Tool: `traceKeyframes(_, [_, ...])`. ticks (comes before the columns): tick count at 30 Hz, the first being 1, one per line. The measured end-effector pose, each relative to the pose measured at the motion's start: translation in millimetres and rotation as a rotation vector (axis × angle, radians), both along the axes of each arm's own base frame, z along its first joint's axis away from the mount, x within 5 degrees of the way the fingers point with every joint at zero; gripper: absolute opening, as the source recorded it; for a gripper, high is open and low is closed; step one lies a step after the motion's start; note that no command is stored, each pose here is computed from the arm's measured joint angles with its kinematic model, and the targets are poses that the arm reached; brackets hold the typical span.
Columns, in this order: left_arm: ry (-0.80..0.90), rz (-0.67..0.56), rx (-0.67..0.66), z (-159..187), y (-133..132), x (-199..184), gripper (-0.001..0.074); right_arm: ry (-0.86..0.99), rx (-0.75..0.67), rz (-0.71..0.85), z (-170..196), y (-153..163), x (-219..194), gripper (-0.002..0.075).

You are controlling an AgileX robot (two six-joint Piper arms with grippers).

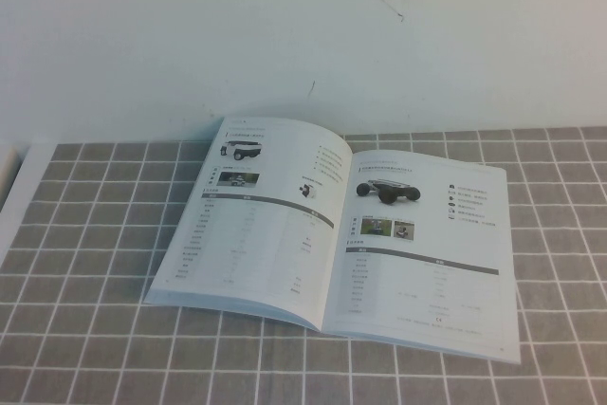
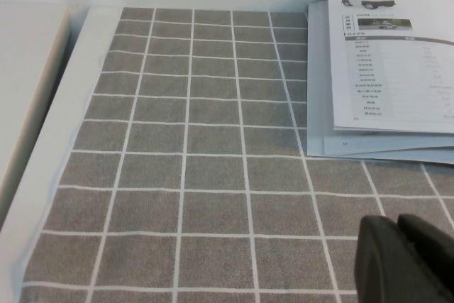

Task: Close book
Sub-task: 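Close the open booklet and leave it lying on the table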

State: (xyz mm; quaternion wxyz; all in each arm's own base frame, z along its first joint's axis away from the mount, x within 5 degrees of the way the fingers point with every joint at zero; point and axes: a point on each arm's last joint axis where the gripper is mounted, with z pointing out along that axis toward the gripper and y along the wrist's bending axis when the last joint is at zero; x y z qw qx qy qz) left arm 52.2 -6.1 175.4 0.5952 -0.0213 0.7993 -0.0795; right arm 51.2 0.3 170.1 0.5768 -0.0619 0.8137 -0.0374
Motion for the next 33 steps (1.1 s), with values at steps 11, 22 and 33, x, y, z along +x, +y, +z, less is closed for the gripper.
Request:
traceKeyframes(11, [0.002,0.001,-0.003,-0.1,0.0,0.0,-0.0004,0.0,0.0,0.0,0.0,0.0,0.0,-0.0003])
traceKeyframes(22, [0.001,-0.001,0.003,-0.1,0.0,0.0,-0.0004,0.0,0.0,0.0,0.0,0.0,0.0,-0.0003])
traceKeyframes(33, [0.001,-0.001,0.003,-0.1,0.0,0.0,-0.0004,0.0,-0.002,0.0,0.0,-0.1,0.0,-0.0003])
